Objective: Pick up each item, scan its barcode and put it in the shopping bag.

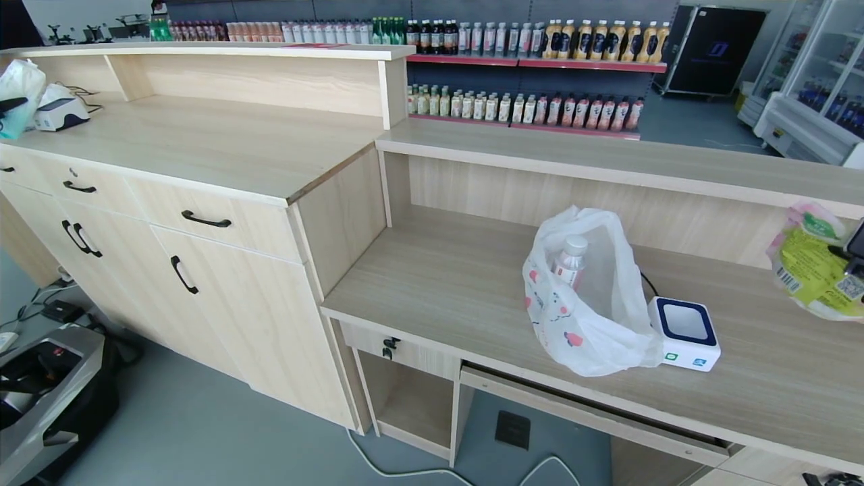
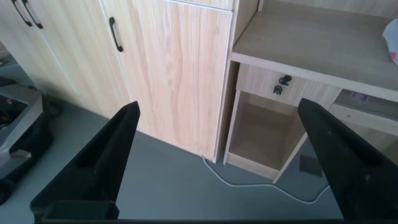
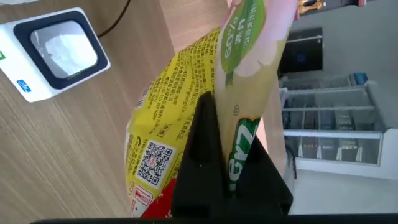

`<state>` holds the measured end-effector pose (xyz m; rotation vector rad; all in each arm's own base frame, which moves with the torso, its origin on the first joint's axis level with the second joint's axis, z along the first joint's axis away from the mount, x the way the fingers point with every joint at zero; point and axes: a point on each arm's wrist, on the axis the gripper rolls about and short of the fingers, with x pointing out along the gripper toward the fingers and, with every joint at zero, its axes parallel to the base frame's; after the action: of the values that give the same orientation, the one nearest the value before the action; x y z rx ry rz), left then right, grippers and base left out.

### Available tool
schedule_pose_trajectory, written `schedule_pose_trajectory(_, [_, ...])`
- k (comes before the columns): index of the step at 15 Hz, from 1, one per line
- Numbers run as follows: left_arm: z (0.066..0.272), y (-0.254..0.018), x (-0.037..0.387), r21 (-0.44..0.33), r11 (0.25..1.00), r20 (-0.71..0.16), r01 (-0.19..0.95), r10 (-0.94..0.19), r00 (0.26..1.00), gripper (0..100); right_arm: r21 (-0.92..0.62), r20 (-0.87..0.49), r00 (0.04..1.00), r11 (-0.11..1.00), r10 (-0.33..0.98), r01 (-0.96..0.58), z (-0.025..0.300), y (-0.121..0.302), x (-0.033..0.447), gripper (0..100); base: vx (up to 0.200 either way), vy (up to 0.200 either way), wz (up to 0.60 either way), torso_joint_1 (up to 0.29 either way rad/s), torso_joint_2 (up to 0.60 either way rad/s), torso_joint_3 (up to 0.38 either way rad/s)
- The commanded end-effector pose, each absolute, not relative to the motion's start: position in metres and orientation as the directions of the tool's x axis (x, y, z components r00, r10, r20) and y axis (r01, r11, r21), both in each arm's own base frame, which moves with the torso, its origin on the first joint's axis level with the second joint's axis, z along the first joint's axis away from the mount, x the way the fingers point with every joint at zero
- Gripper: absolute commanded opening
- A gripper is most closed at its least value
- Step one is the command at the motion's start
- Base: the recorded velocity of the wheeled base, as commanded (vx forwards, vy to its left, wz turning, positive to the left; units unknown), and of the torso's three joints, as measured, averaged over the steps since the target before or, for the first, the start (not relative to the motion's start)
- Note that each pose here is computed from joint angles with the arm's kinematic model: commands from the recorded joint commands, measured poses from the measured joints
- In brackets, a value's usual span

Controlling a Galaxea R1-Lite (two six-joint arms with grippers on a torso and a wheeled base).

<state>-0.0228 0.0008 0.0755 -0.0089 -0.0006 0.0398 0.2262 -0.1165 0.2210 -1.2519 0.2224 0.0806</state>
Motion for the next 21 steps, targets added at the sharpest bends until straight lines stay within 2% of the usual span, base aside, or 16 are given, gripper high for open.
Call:
schedule_pose_trajectory(1, [0.075,0.001,-0.023,-0.009,0.999,0.0,-0.04,0.04,0.999,100,-0.934,-0.213,0.975,0.305,-0.062,-0.184,0.217,-0.123,0.234,0,0.0,0.0,0.0,0.0,0.0,0.0])
schedule_pose_trajectory(6, [0.075,0.001,-0.023,-0.009,0.999,0.0,-0.04,0.04,0.999,100,-0.967,-0.192,0.979,0.184,-0.069,-0.177,0.208,-0.133,0.242,0,0.0,0.0,0.0,0.0,0.0,0.0])
schedule_pose_trajectory(9, [0.075,0.001,-0.023,-0.009,0.999,0.0,-0.04,0.04,0.999,100,-0.97,-0.226,0.974,0.083,0.023,-0.228,0.193,-0.136,0.25,0,0.0,0.0,0.0,0.0,0.0,0.0])
schedule_pose_trajectory(14, [0.075,0.001,-0.023,-0.009,0.999,0.0,-0.04,0.04,0.999,100,-0.964,-0.261,0.963,0.038,0.066,-0.264,0.181,-0.138,0.257,0,0.0,0.0,0.0,0.0,0.0,0.0])
schedule_pose_trajectory(21, [0.075,0.001,-0.023,-0.009,0.999,0.0,-0.04,0.04,0.999,100,-0.948,-0.318,0.928,-0.087,0.197,-0.306,0.168,-0.136,0.258,0,0.0,0.0,0.0,0.0,0.0,0.0])
